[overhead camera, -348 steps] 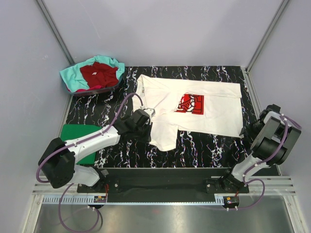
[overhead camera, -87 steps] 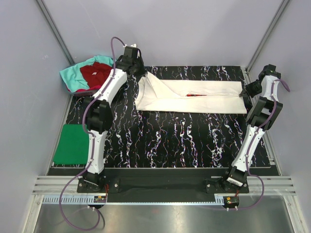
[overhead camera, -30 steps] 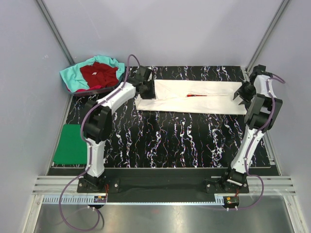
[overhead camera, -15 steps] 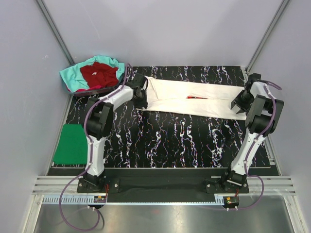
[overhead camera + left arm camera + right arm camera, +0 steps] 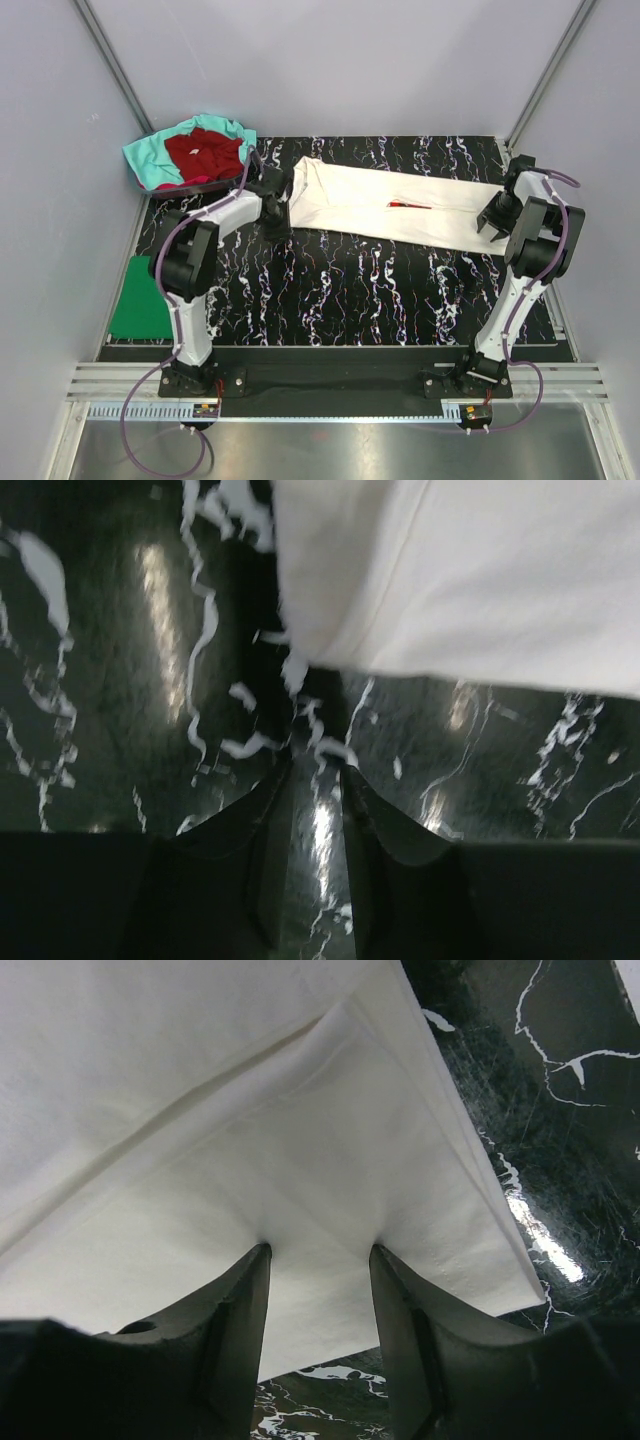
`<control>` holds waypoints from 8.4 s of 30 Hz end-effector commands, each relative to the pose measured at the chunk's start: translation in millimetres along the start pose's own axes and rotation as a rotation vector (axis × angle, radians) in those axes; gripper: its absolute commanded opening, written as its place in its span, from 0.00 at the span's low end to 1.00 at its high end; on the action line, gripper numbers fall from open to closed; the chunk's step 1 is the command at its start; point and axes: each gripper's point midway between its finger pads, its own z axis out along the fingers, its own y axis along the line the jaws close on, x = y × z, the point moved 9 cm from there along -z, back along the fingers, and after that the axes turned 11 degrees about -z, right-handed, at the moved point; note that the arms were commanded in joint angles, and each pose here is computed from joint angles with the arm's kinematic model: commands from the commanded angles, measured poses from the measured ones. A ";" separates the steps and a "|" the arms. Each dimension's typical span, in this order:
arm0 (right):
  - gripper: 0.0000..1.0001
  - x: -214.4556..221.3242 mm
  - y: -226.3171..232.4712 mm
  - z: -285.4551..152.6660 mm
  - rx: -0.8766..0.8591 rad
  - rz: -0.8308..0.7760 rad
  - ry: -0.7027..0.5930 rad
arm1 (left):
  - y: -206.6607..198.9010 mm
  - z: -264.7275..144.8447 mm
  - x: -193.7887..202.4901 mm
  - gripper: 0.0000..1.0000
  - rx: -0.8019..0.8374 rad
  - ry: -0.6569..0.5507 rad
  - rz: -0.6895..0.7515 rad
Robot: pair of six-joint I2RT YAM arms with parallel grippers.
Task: Fold and stack the t-shirts
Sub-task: Fold the tshirt
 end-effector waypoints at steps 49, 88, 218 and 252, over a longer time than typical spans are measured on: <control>0.70 88.2 -34.3 -35.3 0.140 -0.005 0.143 | 39.4 -69.3 94.0 0.56 0.080 0.043 0.075; 0.34 299.2 310.8 -98.7 -0.883 0.210 0.197 | 32.6 -113.3 -21.6 0.65 0.444 -0.067 -0.193; 0.00 251.4 238.5 -73.4 -0.850 -0.065 0.362 | 30.0 -65.6 -12.6 0.47 0.507 -0.111 0.009; 0.00 250.6 241.7 -65.7 -0.856 -0.045 0.387 | 26.0 -10.2 -1.0 0.45 0.562 0.094 0.110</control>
